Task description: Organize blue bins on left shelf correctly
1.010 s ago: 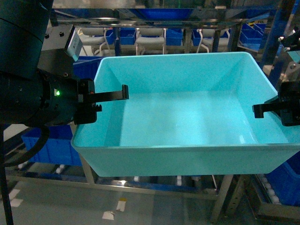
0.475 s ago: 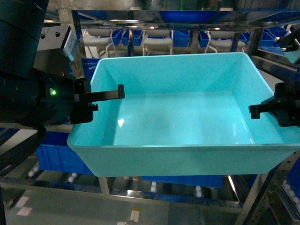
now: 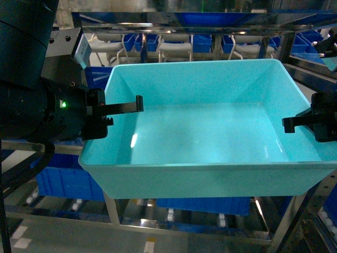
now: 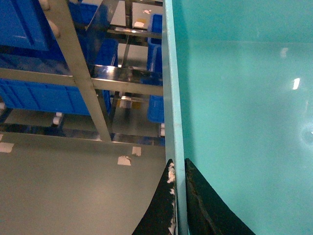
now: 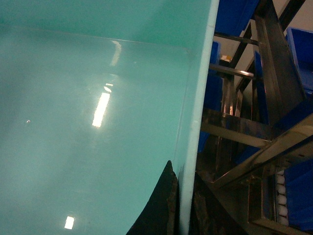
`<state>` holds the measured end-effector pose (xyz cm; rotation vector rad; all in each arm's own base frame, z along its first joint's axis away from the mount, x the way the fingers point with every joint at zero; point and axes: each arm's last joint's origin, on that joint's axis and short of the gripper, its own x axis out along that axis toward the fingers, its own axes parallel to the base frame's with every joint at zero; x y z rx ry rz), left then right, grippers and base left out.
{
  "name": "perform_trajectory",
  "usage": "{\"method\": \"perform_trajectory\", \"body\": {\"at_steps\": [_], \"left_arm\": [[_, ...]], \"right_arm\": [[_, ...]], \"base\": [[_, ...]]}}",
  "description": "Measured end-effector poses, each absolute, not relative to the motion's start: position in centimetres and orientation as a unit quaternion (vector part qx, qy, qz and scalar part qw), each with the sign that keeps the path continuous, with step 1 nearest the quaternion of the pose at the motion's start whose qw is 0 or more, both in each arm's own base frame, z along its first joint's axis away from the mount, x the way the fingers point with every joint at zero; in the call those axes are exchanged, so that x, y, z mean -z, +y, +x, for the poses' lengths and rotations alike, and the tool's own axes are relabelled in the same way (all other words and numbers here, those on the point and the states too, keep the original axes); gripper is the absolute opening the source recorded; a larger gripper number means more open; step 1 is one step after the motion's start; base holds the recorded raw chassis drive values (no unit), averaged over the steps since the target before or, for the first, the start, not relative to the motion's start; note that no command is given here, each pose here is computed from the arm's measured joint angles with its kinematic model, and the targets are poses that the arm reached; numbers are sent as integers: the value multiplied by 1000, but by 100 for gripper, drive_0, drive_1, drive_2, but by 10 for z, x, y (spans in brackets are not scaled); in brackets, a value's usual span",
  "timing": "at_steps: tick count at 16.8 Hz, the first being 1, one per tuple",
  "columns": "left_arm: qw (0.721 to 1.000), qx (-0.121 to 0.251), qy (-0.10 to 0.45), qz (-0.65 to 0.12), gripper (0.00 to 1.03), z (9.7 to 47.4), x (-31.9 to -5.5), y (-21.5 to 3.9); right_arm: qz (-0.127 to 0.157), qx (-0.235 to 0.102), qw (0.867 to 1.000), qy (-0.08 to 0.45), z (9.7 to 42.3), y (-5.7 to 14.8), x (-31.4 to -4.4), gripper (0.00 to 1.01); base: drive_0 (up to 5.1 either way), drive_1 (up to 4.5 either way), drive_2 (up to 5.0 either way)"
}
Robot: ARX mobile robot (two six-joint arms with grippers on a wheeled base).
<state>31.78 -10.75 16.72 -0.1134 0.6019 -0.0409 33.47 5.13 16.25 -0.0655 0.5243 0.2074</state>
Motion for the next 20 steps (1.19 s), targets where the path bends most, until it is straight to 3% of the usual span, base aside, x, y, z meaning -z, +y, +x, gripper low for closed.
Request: {"method": "perform_trajectory", "body": {"at_steps": [5, 20], "left_arm": [[953, 20, 296, -56, 2, 318, -167, -107], [953, 20, 297, -56, 2, 318, -167, -107]], "right_arm": [[-32, -102, 960, 259, 335, 51, -162, 2], [-32, -103, 960, 259, 335, 51, -162, 2]], "base": [[0, 256, -256], [0, 0, 0]]}}
